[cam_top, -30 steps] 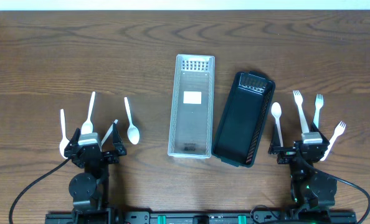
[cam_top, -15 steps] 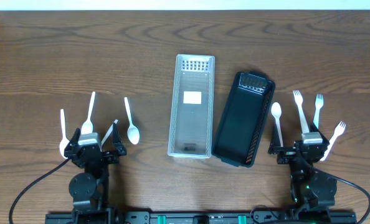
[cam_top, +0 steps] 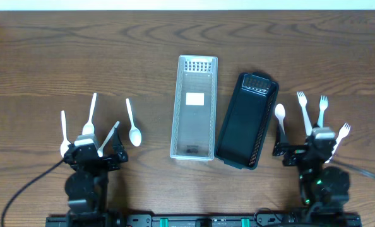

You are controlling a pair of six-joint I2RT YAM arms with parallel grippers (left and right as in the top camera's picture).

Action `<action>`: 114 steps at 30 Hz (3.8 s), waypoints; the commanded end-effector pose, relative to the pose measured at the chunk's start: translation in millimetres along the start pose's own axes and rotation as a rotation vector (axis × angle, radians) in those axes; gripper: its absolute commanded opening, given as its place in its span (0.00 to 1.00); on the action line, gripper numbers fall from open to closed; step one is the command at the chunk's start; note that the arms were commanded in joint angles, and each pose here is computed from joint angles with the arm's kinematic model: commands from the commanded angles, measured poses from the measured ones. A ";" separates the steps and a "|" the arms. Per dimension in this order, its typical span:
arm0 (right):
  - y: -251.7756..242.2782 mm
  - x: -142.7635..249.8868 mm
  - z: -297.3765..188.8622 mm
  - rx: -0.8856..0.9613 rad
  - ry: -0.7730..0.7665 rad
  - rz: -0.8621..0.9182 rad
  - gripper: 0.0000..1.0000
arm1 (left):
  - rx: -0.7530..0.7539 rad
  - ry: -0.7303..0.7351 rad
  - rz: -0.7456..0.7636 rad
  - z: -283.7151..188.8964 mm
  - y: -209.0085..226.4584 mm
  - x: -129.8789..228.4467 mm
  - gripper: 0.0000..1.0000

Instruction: Pack container

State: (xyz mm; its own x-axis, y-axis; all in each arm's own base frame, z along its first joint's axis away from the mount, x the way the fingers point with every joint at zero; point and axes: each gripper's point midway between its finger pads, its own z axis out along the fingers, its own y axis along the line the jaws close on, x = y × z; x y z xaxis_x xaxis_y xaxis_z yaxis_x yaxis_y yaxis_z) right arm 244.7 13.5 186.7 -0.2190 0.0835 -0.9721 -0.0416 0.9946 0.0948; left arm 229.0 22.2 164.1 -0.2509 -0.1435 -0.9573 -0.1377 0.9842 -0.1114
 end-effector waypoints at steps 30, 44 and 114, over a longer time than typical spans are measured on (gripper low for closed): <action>-28.9 52.4 80.1 0.233 0.965 0.069 0.15 | -0.118 0.867 0.008 14.9 -5.1 -26.0 0.54; 11.0 109.9 108.0 -0.032 1.122 0.145 0.12 | -0.118 0.867 0.008 14.9 -5.1 -26.0 0.37; -109.7 141.2 176.2 0.163 1.141 -0.056 0.99 | -0.118 0.866 0.008 15.0 -5.0 -26.0 0.88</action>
State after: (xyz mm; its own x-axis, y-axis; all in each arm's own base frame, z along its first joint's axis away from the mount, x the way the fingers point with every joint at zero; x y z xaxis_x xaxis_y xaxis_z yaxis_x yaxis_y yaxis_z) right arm 389.7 -76.2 9.6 -0.9758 0.0296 -0.2168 0.0468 0.9961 -0.0747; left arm 248.6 22.3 181.2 -0.8899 -0.2102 -0.4049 -0.2169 0.9757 -0.0298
